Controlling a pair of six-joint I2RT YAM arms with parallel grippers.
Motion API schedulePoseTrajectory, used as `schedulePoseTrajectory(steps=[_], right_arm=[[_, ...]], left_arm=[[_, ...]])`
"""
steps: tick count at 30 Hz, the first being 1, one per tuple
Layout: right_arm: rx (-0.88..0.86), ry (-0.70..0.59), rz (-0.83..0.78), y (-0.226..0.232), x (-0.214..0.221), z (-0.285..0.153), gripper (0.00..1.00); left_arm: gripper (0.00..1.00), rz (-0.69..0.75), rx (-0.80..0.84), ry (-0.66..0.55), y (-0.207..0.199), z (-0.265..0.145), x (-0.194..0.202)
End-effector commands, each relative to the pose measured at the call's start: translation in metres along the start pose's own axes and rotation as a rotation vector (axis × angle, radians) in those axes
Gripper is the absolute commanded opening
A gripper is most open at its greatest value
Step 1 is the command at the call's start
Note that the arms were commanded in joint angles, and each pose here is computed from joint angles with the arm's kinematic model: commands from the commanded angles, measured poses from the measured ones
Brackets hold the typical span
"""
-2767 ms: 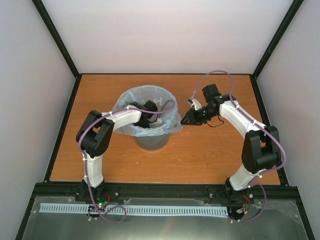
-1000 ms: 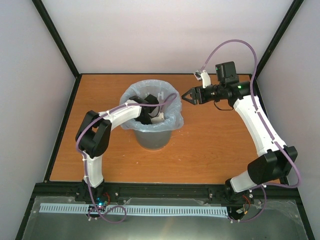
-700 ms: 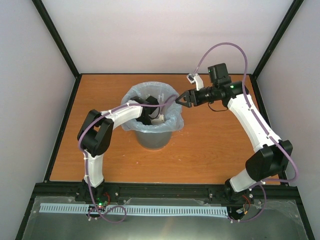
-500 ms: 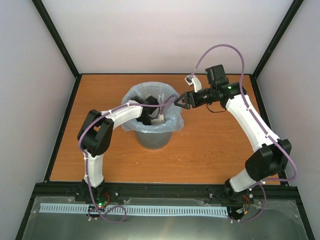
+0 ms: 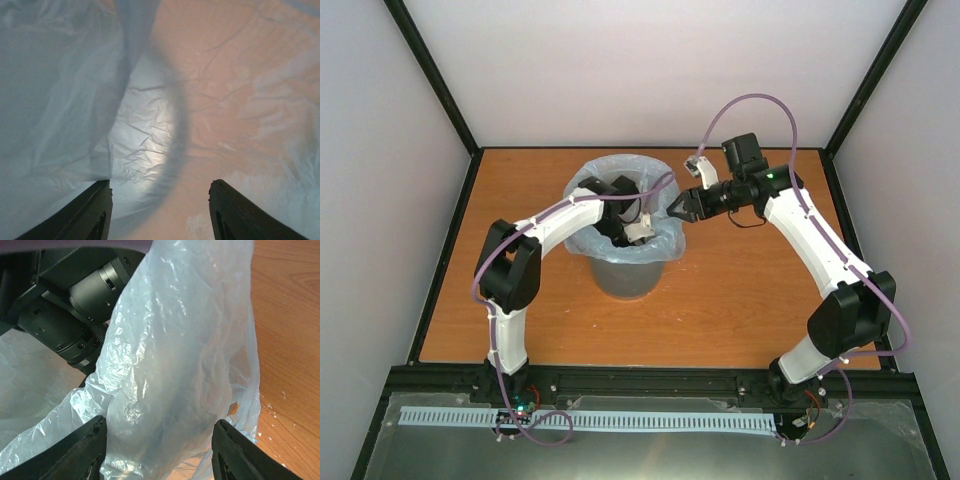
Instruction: Put the trash bags into the trash bin
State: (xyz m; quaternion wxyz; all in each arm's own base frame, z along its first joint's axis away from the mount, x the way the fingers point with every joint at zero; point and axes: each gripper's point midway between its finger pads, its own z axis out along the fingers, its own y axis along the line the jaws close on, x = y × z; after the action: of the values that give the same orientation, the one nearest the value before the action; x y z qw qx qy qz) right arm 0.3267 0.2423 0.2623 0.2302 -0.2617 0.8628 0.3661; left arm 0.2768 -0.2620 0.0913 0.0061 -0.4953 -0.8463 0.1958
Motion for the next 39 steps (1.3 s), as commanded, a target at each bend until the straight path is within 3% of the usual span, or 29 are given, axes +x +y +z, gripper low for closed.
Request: schedulePoseTrajectory(steps=[1,6,13,23,39], right_arm=[[0.029,0.024,-0.029,0.000,0.006,0.003,0.56],[0.034,0.021,-0.043,0.003,0.005,0.001,0.56],[0.060,0.016,-0.057,0.001,0.005,-0.002,0.55],[0.050,0.006,-0.058,0.004,0.000,-0.003,0.55],[0.052,0.001,-0.078,0.008,0.000,-0.008,0.55]], left_arm=[[0.56,-0.019,0.037,-0.003,-0.011,-0.019,-0.001],[0.55,-0.031,0.032,0.007,-0.011,-0.027,-0.005],[0.54,0.033,-0.048,-0.079,-0.019,-0.047,-0.003],[0.53,0.128,-0.226,-0.017,-0.005,-0.053,-0.010],[0.49,0.117,-0.177,-0.075,-0.021,-0.081,-0.033]])
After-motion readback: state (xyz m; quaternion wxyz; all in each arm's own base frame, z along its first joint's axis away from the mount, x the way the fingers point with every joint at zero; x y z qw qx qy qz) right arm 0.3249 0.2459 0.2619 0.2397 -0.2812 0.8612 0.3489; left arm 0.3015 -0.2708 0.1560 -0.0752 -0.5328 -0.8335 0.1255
